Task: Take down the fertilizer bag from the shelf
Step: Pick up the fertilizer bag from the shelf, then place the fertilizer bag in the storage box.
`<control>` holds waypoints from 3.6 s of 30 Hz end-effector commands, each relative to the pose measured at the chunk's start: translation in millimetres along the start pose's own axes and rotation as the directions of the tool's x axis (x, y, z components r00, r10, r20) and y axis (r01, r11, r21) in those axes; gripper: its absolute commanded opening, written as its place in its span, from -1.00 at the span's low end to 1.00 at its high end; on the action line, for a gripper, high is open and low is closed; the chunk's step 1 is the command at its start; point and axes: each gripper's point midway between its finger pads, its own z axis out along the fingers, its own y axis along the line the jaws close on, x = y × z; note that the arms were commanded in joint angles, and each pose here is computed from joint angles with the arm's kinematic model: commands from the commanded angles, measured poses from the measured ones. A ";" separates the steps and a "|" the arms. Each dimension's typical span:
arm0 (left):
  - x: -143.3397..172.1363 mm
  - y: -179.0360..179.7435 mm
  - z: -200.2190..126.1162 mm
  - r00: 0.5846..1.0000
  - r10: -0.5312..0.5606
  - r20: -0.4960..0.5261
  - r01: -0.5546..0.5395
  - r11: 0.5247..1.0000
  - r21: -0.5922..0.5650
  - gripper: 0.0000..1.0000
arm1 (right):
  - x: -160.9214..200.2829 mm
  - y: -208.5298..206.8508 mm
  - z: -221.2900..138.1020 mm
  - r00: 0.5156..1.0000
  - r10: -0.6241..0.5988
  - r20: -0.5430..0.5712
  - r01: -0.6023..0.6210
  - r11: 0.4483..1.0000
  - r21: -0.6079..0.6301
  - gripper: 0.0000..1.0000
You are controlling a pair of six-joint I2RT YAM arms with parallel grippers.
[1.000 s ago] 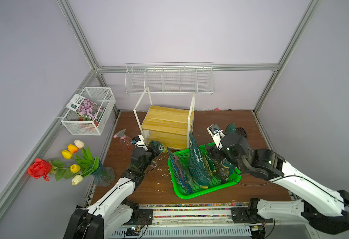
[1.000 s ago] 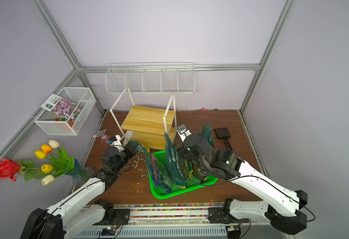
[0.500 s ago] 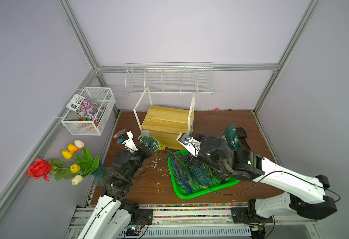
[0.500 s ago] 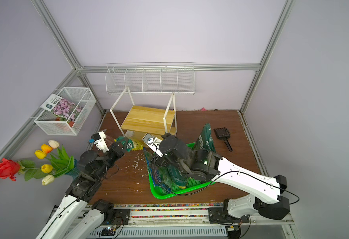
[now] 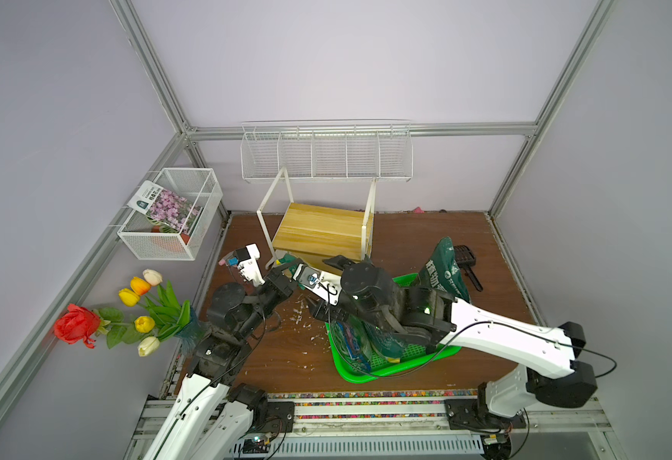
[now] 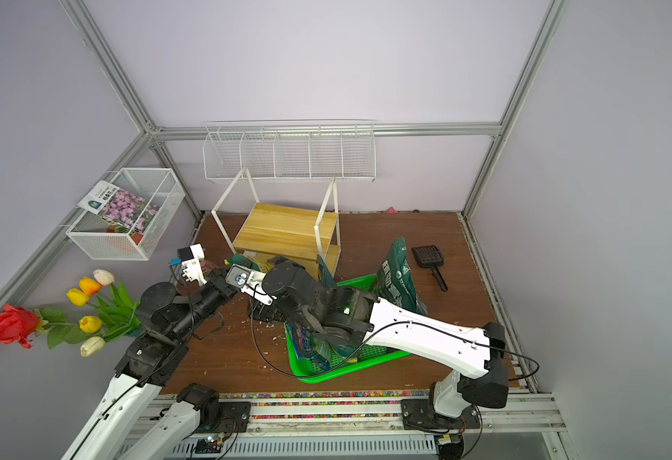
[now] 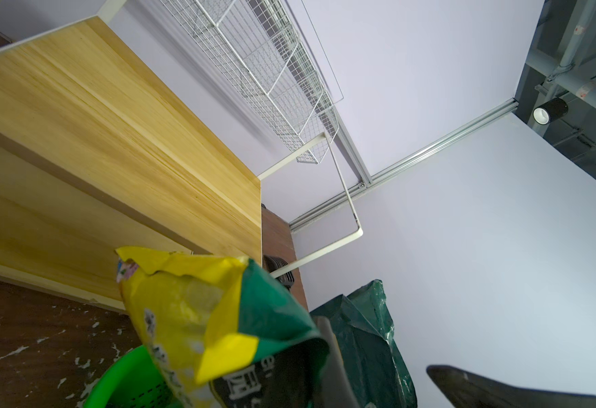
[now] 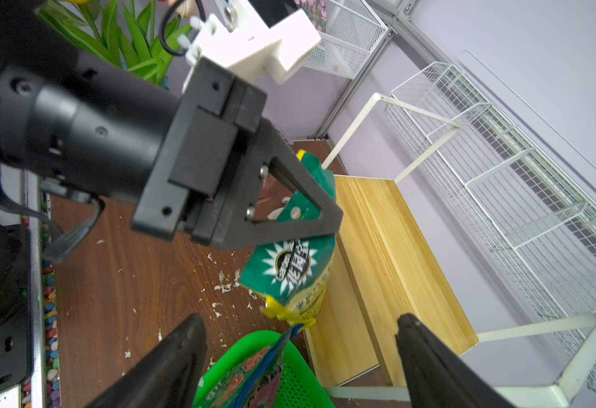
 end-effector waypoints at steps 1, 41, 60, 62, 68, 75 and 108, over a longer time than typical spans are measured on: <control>-14.2 -43.1 -11.2 0.999 0.009 0.045 -0.015 0.989 0.146 -1.00 | -14.8 2.9 5.9 0.999 -0.002 0.041 0.003 1.000 -0.008 0.73; -29.9 -57.3 -17.0 0.993 0.036 0.111 -0.054 0.985 0.163 0.99 | -5.3 -17.8 31.2 0.997 -0.007 -0.077 0.018 0.991 0.136 -1.00; -53.9 -29.8 -38.5 0.949 0.110 0.294 -0.116 0.993 0.003 0.99 | -27.3 -77.7 -48.5 0.997 0.054 0.062 -0.070 0.958 0.278 -1.00; -48.6 -22.1 -31.9 0.957 0.103 0.271 -0.105 0.994 -0.008 0.99 | -28.5 -85.7 -62.6 0.992 0.088 0.087 -0.109 0.951 0.289 -1.00; -33.0 0.8 -13.4 0.976 0.056 0.211 -0.051 0.998 -0.029 0.99 | -23.2 -102.0 -96.8 0.962 0.231 0.145 -0.266 0.912 0.313 -1.00; -25.8 12.7 -7.0 0.981 0.039 0.191 -0.032 0.999 -0.042 0.99 | -0.2 -130.8 -132.5 0.968 0.233 0.097 -0.250 0.831 0.497 -1.00; -10.6 29.2 10.1 0.992 -0.007 0.122 0.014 0.998 -0.061 0.99 | 209.7 -101.8 -146.6 0.830 0.546 -0.116 -0.344 0.664 0.664 -1.00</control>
